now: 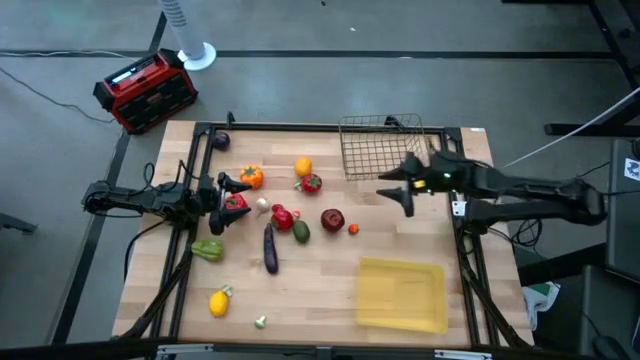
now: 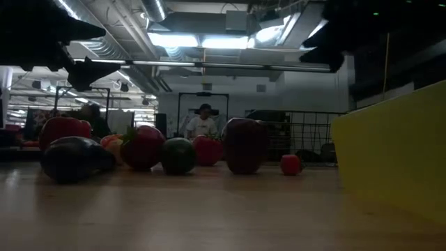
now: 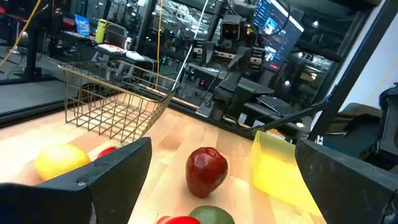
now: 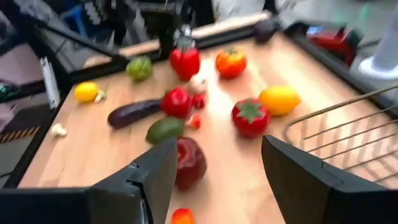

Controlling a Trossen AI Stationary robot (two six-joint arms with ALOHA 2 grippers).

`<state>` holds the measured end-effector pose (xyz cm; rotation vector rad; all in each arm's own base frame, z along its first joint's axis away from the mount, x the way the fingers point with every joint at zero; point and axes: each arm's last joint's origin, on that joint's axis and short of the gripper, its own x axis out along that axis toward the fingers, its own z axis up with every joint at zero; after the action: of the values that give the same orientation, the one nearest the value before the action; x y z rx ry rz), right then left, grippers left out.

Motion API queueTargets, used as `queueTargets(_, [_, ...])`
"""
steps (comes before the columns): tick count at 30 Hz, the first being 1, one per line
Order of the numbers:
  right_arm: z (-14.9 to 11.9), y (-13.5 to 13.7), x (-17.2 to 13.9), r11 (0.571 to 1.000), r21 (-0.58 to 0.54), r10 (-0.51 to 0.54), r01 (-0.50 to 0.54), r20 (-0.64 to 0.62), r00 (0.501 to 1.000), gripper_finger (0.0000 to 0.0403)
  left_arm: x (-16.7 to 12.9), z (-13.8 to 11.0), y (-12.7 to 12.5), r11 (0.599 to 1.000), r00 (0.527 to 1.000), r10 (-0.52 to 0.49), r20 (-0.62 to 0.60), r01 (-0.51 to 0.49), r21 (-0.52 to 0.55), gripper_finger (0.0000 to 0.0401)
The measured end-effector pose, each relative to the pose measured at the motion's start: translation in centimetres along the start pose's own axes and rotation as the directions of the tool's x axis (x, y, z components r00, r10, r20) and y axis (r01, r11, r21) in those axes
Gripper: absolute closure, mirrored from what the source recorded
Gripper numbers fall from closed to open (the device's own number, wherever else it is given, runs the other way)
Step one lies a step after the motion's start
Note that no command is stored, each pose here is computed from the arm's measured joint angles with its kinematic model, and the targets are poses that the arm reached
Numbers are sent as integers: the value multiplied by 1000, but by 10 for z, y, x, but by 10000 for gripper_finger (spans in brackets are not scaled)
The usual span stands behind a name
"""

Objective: Sort produce into baskets
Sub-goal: Put the small tomato into the yellow bin

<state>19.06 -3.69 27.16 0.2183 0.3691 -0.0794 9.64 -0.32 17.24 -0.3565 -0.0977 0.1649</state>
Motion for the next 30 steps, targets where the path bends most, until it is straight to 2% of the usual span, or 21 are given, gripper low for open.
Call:
queueTargets(6, [2,1,43,997,44,71,-62,-228,971,171,0,0,0,1000,1000,0,0,0,19,9])
queueTargets(12, [-10,25,79,991,20,127,-129,-367,922,171,0,0,0,1000,1000,2,-5,-2,15,9])
queueTargets(20, [-34,50,104,993,-120,-44,-11,-441,896,171,0,-1,0,1000,1000,3,-8,-3,7,9])
queueTargets(30, [-63,53,128,988,-152,-85,3,-537,839,171,0,-1,0,1000,1000,3,-8,-3,17,9])
